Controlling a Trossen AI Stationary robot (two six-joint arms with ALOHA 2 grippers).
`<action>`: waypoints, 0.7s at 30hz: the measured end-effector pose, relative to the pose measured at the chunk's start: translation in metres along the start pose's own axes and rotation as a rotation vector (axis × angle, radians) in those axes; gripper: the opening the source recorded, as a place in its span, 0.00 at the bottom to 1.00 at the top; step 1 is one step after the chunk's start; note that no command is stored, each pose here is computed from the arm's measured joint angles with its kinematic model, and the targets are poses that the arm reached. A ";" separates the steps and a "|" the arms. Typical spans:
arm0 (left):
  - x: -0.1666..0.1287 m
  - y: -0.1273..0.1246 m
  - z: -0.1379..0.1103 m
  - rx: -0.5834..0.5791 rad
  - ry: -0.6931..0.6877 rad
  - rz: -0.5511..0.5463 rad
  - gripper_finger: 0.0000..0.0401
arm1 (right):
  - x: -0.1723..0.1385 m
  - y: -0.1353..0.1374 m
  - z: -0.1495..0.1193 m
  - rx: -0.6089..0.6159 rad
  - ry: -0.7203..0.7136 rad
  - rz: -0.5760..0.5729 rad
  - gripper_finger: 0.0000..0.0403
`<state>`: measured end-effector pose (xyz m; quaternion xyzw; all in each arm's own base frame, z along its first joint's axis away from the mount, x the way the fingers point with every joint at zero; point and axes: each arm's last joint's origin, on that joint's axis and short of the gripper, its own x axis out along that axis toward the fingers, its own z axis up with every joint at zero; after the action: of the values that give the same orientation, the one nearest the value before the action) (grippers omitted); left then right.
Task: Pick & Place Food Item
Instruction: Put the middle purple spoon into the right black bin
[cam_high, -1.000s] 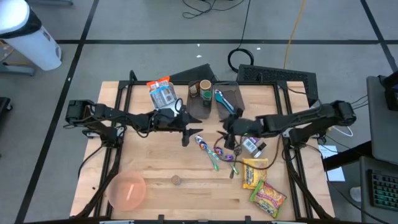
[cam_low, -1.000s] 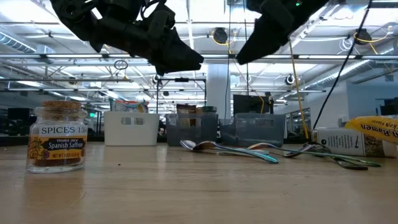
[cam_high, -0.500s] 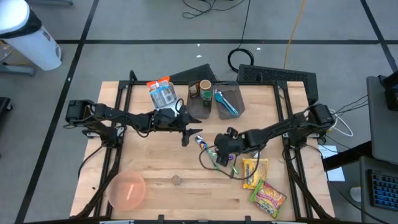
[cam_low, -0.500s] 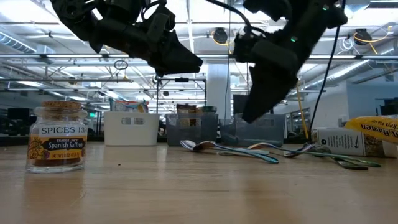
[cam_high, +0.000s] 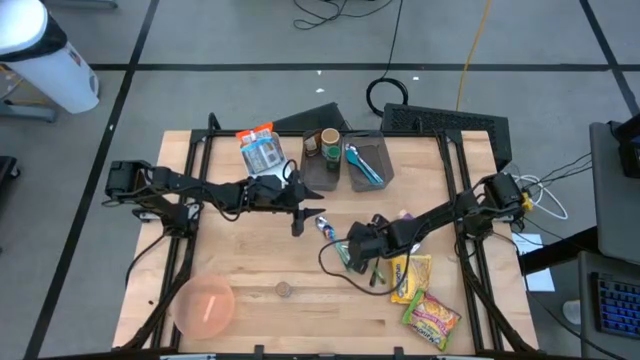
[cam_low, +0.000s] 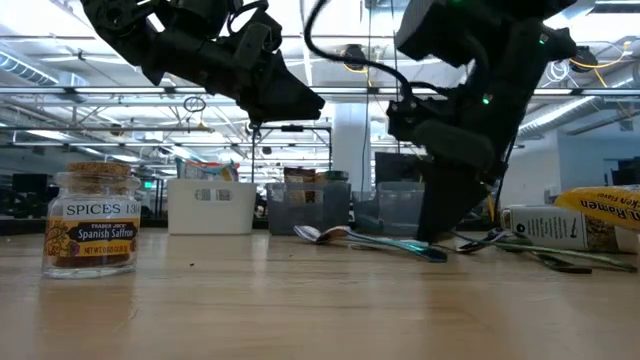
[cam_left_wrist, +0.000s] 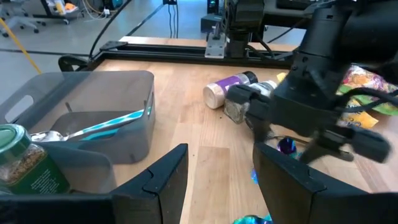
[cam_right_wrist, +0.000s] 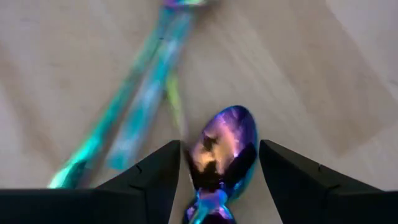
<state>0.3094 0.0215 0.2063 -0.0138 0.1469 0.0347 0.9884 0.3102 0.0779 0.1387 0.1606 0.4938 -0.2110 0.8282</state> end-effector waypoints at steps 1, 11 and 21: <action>0.000 0.000 0.000 0.000 0.000 0.000 0.46 | 0.000 -0.001 -0.001 0.006 0.001 -0.017 0.53; 0.000 0.000 0.002 0.001 -0.025 0.000 0.46 | 0.000 -0.002 -0.003 0.023 -0.003 -0.050 0.46; 0.000 0.000 0.007 -0.020 -0.075 -0.001 0.46 | -0.002 -0.001 -0.006 0.035 0.006 -0.053 0.12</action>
<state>0.3112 0.0217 0.2133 -0.0223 0.1094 0.0360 0.9931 0.3048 0.0803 0.1374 0.1627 0.4966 -0.2409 0.8179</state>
